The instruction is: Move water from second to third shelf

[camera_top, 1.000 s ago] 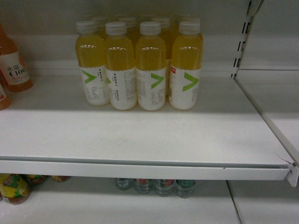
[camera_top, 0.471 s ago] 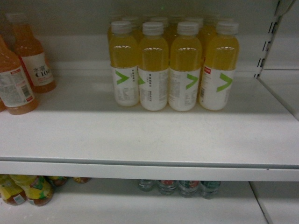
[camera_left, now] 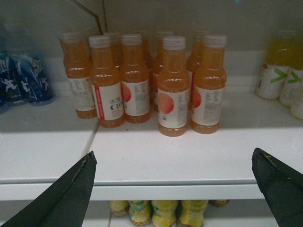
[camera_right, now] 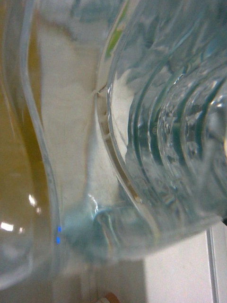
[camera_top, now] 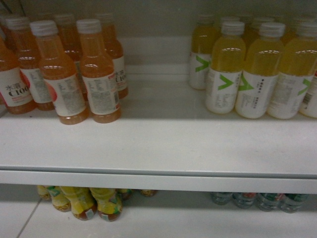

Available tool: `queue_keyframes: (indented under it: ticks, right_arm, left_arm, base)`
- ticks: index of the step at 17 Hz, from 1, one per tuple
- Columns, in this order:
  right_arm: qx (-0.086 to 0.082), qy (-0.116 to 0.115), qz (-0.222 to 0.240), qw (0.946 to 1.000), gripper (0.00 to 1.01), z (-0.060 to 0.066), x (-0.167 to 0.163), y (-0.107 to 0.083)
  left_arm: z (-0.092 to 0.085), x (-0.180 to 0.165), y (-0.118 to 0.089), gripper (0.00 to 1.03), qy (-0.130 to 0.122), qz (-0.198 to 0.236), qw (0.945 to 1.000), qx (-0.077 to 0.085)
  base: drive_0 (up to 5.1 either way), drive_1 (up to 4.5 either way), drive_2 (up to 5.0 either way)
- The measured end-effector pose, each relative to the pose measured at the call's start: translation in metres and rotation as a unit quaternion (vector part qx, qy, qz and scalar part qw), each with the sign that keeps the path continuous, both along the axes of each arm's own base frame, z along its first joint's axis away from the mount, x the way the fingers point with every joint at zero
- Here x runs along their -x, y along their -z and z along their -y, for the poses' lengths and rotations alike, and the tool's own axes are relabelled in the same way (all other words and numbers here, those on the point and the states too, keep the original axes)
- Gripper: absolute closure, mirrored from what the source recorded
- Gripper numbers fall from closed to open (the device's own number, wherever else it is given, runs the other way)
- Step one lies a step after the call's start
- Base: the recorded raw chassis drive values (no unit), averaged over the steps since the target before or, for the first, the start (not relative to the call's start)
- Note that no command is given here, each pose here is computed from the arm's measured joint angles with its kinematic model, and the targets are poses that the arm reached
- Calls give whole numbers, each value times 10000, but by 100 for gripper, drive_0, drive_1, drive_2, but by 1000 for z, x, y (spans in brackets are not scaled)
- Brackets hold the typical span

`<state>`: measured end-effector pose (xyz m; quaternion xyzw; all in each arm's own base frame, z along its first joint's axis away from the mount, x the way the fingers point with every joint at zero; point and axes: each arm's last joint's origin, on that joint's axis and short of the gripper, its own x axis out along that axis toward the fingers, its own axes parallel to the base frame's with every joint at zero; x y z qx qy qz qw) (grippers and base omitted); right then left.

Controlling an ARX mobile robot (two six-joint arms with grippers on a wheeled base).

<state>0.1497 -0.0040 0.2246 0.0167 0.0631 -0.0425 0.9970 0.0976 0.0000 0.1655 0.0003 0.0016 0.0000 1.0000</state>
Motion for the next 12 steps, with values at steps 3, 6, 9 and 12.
queue_keyframes:
  ticks: [3, 6, 9, 12]
  right_arm:
    - [-2, -13, -4, 10000, 61, 0, 0, 0]
    - [-2, -13, 0, 10000, 61, 0, 0, 0]
    - [-1, -9, -10, 10000, 61, 0, 0, 0]
    - [-5, -36, -6, 10000, 61, 0, 0, 0]
  left_arm:
    - [0, 0, 0, 5, 0, -2, 10000, 0]
    - [0, 0, 0, 5, 0, 4, 10000, 0]
    - [0, 0, 0, 5, 0, 8, 10000, 0]
    - [0, 0, 0, 5, 0, 19, 10000, 0]
  base:
    - [-501, 244, 244]
    - [-502, 243, 243]
    - [-496, 250, 250]
    - [-512, 233, 233]
